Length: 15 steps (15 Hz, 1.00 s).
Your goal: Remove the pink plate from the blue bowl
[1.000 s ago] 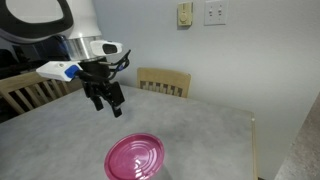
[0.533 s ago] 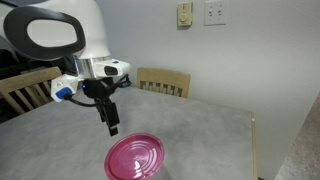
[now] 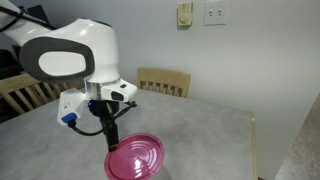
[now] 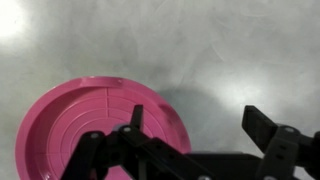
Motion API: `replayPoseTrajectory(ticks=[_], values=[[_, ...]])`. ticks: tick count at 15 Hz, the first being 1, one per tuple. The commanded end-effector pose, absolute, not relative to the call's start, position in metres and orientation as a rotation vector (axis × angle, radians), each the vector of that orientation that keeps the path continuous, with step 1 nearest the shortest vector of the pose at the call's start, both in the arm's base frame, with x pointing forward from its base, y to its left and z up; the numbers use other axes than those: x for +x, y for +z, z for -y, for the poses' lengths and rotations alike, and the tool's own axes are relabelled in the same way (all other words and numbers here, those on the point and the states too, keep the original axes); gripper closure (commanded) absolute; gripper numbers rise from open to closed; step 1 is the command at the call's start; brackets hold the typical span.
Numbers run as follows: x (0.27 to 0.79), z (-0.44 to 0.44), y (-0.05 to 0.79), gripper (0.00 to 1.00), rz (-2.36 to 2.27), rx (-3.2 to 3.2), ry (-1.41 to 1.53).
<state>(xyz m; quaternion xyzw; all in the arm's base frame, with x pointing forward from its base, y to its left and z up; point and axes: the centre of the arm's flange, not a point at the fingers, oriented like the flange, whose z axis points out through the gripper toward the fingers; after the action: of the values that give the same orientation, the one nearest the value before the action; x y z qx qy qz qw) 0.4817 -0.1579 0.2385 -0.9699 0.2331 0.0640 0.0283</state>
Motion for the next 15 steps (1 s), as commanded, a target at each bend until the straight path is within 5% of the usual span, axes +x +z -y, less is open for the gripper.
replayPoseTrajectory(ticks=[1,7,10,12,15], values=[[0.4857,0.1651,0.2268,0.0,-0.554,-3.021,0.178],[0.4905,0.162,0.2233,0.0,-0.241,-3.081,0.187],[0.4924,0.1625,0.2217,0.16,-0.158,-3.098,0.194],[0.4924,0.1639,0.2213,0.39,-0.121,-3.107,0.196],[0.4918,0.1658,0.2216,0.59,-0.09,-3.114,0.195]])
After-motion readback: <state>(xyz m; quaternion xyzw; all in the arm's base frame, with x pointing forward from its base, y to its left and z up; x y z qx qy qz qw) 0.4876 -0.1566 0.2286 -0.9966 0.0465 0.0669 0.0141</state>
